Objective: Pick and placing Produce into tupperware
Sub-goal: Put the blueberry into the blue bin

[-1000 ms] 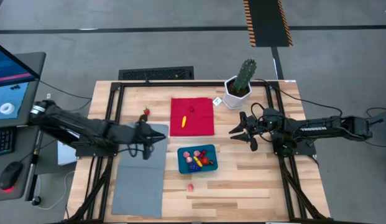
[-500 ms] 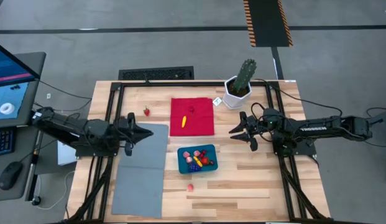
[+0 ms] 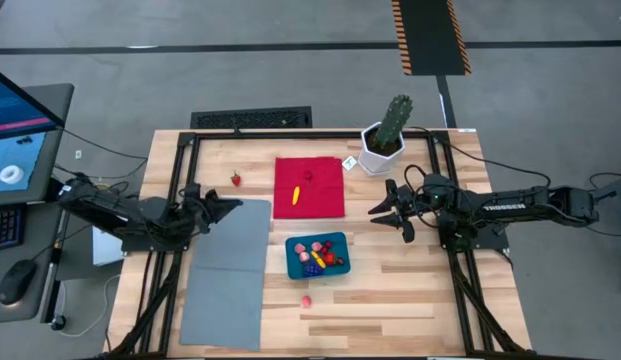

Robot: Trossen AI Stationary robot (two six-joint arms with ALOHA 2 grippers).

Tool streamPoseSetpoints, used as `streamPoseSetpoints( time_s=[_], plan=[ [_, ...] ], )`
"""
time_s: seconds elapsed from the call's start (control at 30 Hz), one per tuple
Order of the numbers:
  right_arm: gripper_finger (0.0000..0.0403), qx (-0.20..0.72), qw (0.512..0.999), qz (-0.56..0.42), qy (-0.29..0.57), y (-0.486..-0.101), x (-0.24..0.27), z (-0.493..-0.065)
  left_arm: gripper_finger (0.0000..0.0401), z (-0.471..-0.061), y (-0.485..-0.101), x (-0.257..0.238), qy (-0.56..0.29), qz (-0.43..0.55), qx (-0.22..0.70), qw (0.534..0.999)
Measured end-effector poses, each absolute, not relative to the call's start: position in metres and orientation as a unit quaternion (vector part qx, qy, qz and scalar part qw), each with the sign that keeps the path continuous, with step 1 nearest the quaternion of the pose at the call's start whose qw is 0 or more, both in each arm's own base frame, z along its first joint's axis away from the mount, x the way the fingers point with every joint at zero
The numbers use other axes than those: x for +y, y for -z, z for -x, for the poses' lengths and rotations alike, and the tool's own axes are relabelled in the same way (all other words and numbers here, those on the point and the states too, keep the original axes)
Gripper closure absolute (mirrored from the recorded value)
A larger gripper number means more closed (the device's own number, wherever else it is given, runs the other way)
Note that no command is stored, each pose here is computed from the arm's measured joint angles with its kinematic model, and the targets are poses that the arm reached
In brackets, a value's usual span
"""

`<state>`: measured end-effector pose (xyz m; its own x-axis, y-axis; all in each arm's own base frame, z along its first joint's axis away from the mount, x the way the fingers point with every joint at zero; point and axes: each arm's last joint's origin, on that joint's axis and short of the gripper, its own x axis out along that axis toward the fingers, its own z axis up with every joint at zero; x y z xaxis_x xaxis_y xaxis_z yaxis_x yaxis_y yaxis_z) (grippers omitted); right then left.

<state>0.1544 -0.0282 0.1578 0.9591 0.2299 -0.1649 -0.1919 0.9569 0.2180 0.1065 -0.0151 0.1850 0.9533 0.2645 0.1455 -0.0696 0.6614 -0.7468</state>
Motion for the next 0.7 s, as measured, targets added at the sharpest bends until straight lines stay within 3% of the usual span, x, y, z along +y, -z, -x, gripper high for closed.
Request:
streamPoseSetpoints(
  time_s=[0.27,0.7],
  plan=[
    [0.0261,0.098,0.982,-0.121,-0.111,-0.1578,-0.0262,-0.1548,0.0356,-0.1069,-0.1848,-0.0144,-0.103,0.436,-0.131,0.884],
    [0.0259,0.1,0.979,-0.119,-0.13,-0.1578,-0.0192,-0.1559,0.0356,-0.1076,-0.1858,-0.0183,-0.049,0.332,-0.103,0.936]
  ],
)
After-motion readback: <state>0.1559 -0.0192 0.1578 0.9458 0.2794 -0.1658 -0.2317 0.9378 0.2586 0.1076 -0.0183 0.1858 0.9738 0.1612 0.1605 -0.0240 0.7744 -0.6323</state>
